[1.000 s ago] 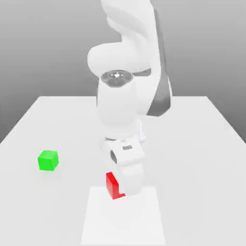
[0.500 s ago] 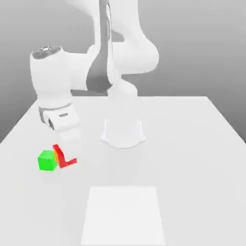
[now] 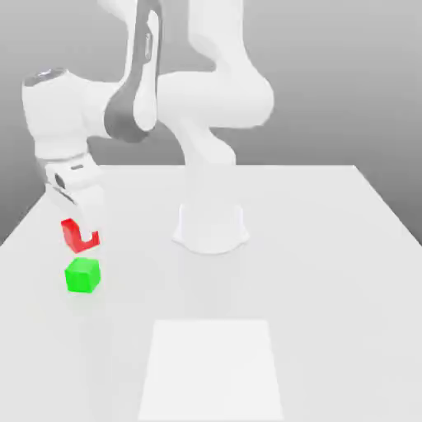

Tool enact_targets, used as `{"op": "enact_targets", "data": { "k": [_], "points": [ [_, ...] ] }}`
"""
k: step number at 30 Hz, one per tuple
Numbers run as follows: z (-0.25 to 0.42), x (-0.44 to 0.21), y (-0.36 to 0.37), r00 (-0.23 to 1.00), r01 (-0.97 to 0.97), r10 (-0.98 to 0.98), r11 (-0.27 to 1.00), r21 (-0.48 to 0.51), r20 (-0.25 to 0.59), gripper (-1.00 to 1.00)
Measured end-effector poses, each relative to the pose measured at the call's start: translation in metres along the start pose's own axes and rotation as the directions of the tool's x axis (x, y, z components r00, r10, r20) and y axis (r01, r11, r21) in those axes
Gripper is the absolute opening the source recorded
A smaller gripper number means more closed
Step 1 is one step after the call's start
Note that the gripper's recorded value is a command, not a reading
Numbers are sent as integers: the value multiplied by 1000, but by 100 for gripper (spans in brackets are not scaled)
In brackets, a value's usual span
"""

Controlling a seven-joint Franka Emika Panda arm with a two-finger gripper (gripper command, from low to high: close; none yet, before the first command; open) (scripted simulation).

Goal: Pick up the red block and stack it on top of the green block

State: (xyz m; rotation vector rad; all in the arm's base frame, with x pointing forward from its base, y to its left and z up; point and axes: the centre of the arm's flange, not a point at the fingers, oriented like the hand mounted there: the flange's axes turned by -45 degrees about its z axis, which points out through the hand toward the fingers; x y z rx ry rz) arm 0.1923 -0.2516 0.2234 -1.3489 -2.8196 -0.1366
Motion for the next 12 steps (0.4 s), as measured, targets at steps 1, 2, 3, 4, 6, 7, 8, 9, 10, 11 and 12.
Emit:
{"op": "enact_targets", "data": {
  "k": [1, 2, 3, 4, 6, 7, 8, 9, 10, 11, 12],
  "points": [
    [4, 0, 1, 1000, 1, -1, 1000, -6, -3, -100],
    [7, -1, 1, 1000, 0, 0, 1000, -10, -4, -100],
    [11, -1, 1, 1000, 0, 0, 1000, -13, -5, -100],
    [15, -2, 1, 1000, -2, 2, 1000, -14, -4, -100],
    [22, -2, -1, 1000, -6, 6, 1000, -10, 1, -100],
    [25, -2, -2, 1000, -8, 8, 1000, -6, 4, -100],
    [28, -2, -3, 1000, -11, 11, 1000, 0, 9, -100],
    [32, -2, -5, 1000, -14, 13, 1000, 7, 14, -100],
    [35, -2, -8, 1000, -17, 16, 1000, 17, 20, -100],
    [38, -2, -10, 999, -20, 19, 999, 28, 27, -100],
    [41, -1, -13, 999, -23, 22, 999, 41, 34, -100]
  ]
}}
